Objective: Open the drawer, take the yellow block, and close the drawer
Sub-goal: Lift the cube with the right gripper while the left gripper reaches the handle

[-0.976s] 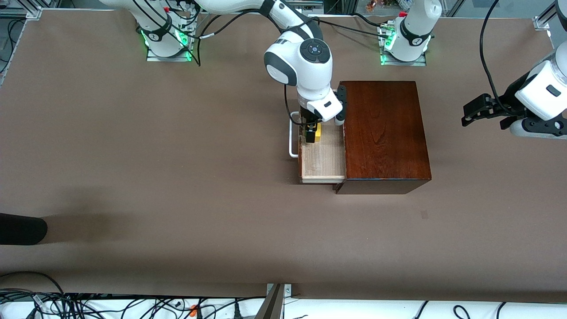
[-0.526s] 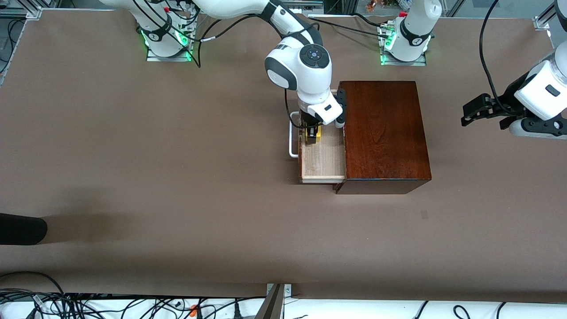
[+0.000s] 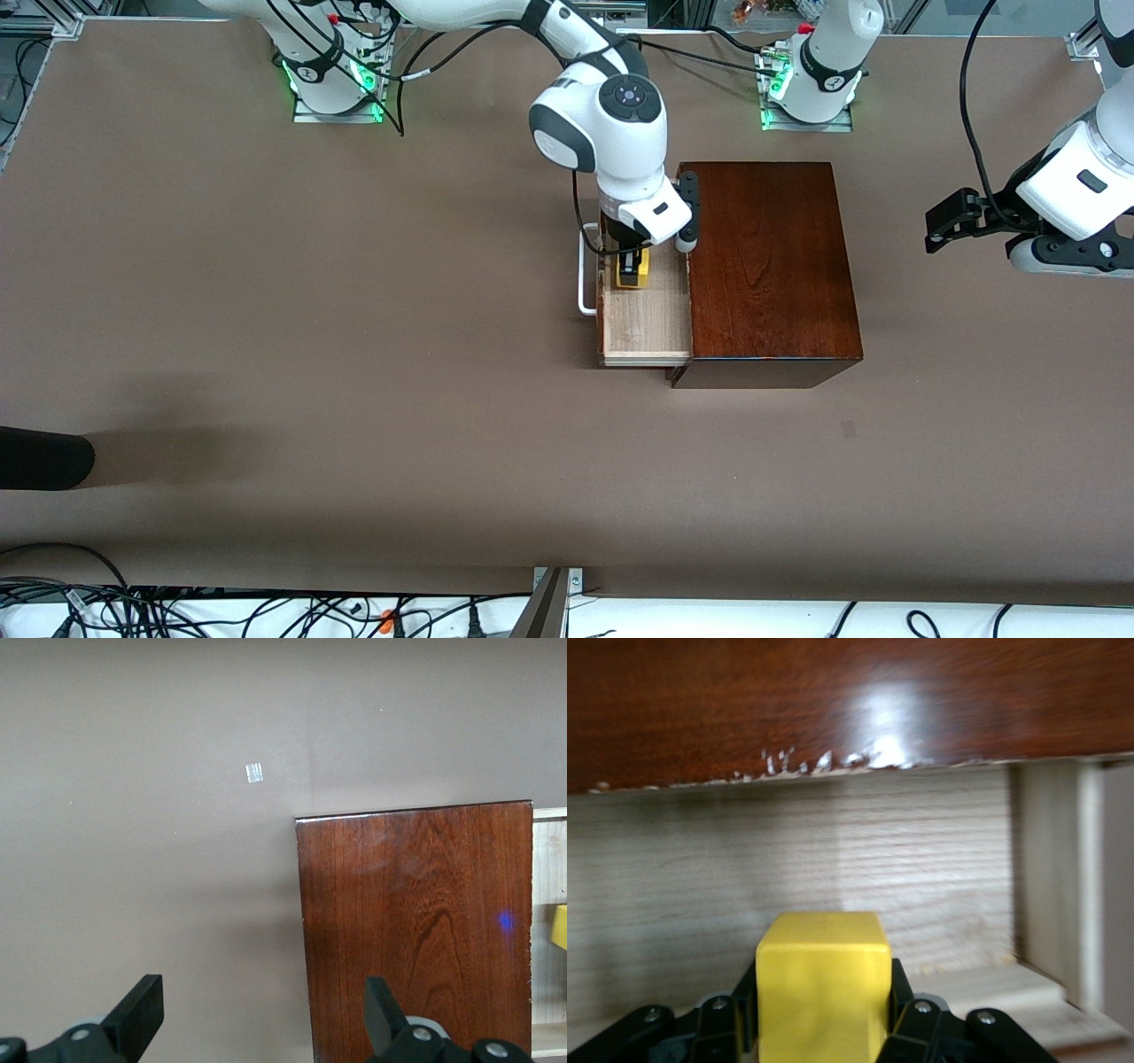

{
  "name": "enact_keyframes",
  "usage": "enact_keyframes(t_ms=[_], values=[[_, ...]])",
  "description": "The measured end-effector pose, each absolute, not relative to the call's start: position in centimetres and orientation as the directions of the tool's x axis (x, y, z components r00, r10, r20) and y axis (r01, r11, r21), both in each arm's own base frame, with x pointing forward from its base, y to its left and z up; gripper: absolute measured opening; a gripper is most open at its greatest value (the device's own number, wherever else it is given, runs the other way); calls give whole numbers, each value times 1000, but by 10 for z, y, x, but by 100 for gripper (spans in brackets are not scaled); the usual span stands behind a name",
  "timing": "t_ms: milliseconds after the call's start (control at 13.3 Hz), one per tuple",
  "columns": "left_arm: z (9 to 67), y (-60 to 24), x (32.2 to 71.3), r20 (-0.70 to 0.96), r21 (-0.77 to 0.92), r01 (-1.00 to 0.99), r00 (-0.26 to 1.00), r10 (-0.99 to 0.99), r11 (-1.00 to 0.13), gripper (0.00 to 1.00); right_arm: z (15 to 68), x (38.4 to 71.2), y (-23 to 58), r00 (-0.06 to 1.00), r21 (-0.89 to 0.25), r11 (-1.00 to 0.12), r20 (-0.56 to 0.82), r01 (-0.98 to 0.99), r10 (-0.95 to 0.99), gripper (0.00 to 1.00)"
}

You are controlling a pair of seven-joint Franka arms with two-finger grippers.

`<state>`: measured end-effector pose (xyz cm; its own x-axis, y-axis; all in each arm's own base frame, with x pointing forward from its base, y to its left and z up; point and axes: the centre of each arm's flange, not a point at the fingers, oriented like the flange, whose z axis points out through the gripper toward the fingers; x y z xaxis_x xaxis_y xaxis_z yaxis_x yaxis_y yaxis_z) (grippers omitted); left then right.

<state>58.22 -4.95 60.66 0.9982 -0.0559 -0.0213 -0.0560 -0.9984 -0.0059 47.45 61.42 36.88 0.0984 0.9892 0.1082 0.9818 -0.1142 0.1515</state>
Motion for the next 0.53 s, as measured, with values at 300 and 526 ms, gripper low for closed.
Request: enact_keyframes(t_ms=[300, 526], values=[[606, -51, 582, -22, -6, -60, 998, -60, -998, 100, 480, 511, 550, 228, 66, -237, 120, 969, 966, 56], [606, -73, 580, -23, -2, -100, 995, -100, -995, 100, 563, 538, 462, 340, 54, -345, 88, 937, 936, 56]])
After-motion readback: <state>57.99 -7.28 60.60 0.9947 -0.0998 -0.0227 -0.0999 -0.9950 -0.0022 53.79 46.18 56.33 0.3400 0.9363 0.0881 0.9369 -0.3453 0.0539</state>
